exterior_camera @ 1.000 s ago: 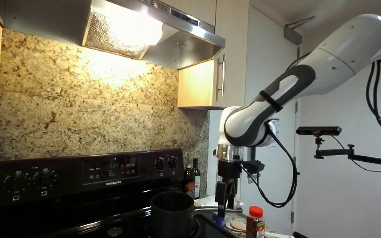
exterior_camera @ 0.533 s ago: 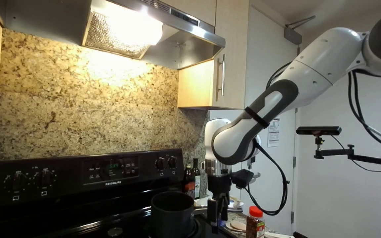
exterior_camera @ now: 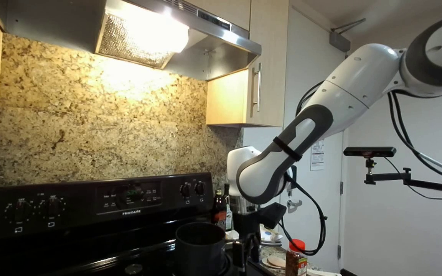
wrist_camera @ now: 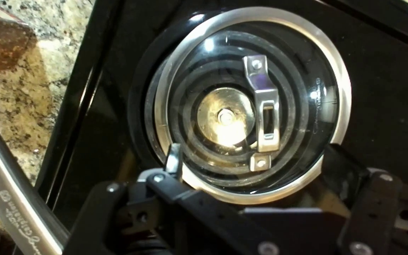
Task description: Take the lid from the stove and put it on the right black pot
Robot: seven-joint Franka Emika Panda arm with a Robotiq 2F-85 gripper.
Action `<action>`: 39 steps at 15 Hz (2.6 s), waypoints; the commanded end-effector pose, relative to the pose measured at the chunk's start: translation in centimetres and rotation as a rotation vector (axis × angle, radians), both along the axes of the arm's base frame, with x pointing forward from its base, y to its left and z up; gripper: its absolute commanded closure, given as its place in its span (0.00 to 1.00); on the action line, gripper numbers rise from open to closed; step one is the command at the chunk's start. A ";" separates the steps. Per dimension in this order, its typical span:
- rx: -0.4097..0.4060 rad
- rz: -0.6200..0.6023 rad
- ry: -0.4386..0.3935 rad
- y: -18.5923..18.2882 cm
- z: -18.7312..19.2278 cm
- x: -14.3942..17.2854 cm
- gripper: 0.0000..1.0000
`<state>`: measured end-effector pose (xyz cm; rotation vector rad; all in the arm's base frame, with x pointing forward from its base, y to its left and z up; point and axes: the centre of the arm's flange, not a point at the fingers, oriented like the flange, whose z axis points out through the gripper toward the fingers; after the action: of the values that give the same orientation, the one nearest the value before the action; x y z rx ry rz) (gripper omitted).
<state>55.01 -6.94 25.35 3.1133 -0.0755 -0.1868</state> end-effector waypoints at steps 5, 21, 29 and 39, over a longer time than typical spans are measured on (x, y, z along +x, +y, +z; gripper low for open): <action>-0.017 -0.026 -0.016 2.4 -2.7 0.9 0.00; -0.004 -0.073 0.027 1.6 -3.4 -0.9 0.51; -0.010 -0.082 0.020 0.9 -2.3 -1.3 1.00; -0.034 -0.011 -0.015 1.3 4.5 -1.5 0.95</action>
<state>54.85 -5.95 26.00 3.0879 -0.1552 -0.1706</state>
